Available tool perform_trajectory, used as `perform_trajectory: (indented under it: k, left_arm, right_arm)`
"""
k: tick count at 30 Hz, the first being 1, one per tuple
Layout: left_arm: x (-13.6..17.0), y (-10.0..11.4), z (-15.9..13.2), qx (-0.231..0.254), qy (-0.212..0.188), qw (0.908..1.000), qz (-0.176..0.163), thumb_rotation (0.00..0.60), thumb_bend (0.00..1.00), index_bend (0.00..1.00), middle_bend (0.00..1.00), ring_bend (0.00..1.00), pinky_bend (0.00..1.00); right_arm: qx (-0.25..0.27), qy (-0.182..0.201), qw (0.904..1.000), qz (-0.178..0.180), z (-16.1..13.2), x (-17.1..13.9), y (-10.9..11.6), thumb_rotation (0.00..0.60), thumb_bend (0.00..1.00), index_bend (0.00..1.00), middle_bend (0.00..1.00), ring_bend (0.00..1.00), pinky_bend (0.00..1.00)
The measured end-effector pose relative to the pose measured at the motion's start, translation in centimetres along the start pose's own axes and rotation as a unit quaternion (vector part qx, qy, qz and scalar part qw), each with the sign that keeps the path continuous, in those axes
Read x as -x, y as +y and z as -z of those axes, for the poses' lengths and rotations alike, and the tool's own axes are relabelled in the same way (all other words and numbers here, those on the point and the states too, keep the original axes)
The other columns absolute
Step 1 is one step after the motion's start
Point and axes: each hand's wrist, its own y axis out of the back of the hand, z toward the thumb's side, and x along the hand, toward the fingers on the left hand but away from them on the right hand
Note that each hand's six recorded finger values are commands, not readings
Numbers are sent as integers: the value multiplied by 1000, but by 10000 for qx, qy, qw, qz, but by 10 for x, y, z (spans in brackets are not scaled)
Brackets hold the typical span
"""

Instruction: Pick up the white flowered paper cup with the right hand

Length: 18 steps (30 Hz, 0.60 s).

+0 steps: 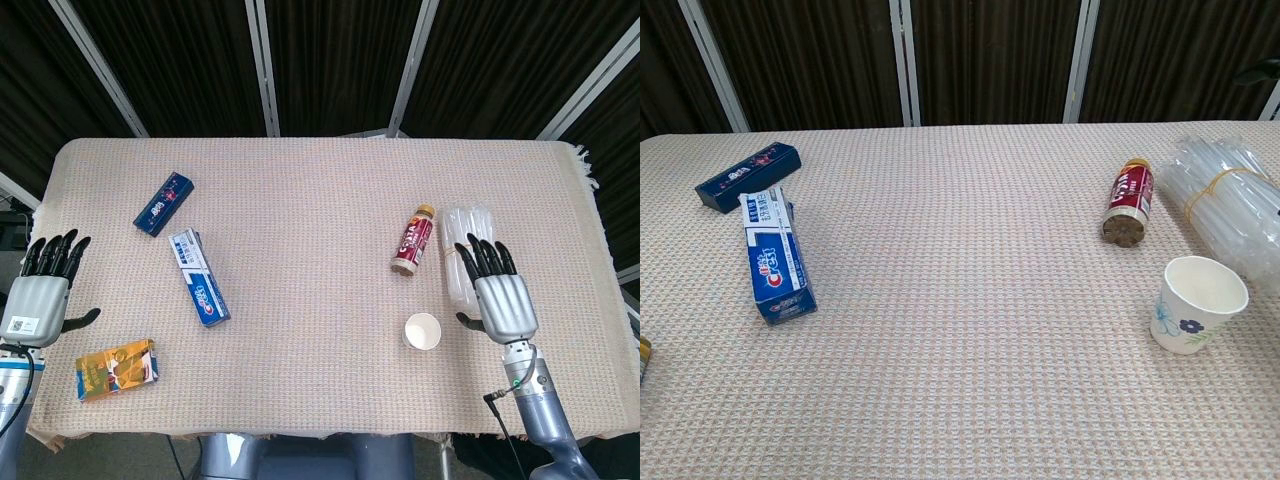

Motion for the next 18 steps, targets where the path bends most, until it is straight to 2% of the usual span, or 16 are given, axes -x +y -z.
perform_trajectory:
  k: [18]
  left_arm:
    - [-1,-1,0,-6,4,10000,14,600,14,0,0,0,0]
  right_arm:
    - [87,183,9998,-85,-14,-8,5,600,92,12,0,0,0]
